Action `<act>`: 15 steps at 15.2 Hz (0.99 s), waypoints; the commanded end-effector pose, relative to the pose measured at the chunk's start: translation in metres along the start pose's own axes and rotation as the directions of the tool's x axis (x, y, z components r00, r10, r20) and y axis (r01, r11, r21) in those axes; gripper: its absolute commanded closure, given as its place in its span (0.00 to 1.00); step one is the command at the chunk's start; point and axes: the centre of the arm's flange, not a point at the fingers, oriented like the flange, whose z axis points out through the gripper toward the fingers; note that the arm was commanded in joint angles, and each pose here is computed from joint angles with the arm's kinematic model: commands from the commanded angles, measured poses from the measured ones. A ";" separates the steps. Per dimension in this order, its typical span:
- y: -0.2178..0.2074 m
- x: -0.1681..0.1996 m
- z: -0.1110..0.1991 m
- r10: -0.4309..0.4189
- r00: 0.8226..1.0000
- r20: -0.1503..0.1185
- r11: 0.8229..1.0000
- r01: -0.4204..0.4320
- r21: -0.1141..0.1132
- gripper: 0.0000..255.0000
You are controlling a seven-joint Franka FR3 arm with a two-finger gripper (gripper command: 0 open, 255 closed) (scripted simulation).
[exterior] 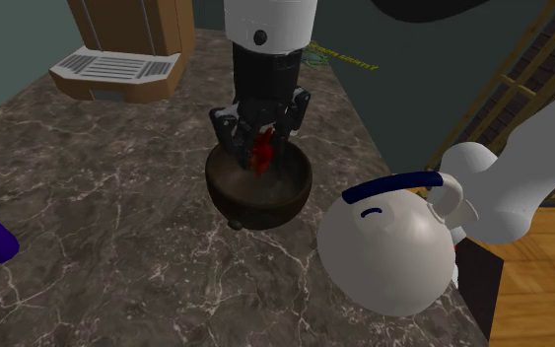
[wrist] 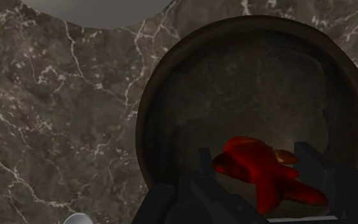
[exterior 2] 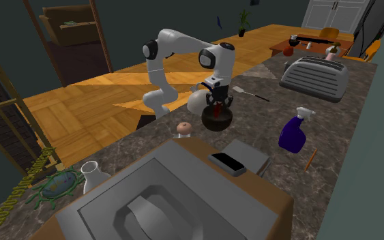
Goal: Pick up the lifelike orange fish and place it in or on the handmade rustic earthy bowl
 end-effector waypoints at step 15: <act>-0.001 0.000 -0.023 0.000 1.000 0.000 1.000 0.000 0.000 0.00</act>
